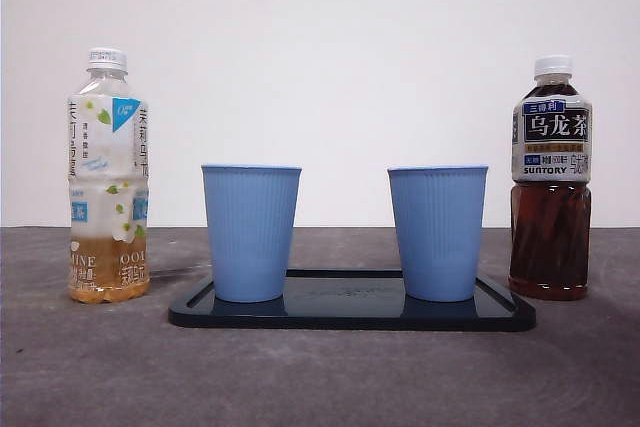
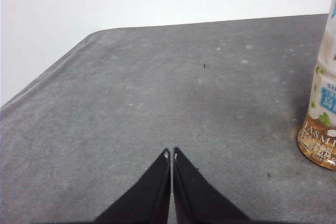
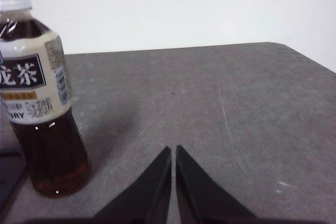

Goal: Pour the drink into the cup

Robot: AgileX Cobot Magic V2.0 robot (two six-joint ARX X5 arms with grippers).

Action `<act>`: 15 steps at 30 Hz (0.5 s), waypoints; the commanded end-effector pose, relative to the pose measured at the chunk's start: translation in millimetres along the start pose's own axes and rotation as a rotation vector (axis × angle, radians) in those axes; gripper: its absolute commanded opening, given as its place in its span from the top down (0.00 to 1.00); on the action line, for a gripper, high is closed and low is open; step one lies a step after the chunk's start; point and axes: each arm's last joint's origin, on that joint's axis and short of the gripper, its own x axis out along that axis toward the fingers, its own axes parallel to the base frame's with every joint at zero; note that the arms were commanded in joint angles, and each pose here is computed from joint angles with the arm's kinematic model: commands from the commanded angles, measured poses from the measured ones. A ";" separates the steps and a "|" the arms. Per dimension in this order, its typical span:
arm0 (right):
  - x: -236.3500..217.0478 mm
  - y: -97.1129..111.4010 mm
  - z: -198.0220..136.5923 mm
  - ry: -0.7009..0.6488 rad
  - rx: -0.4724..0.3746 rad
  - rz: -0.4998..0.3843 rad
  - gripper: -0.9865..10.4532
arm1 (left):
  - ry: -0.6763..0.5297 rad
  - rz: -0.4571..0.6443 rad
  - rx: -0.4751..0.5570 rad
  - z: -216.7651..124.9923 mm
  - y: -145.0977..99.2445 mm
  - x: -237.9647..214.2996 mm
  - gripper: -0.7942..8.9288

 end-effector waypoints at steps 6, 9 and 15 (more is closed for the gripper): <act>-0.1 -0.9 -9.3 0.085 -0.026 -0.007 0.90 | 0.026 0.003 0.003 -6.6 -0.6 1.7 0.91; -0.1 -0.9 -9.3 0.084 -0.025 -0.007 0.90 | 0.026 0.003 0.004 -6.6 -0.6 1.7 0.91; 0.1 -0.6 -6.3 0.053 -0.023 -0.005 0.90 | 0.026 0.003 0.003 -6.5 -0.6 1.7 0.91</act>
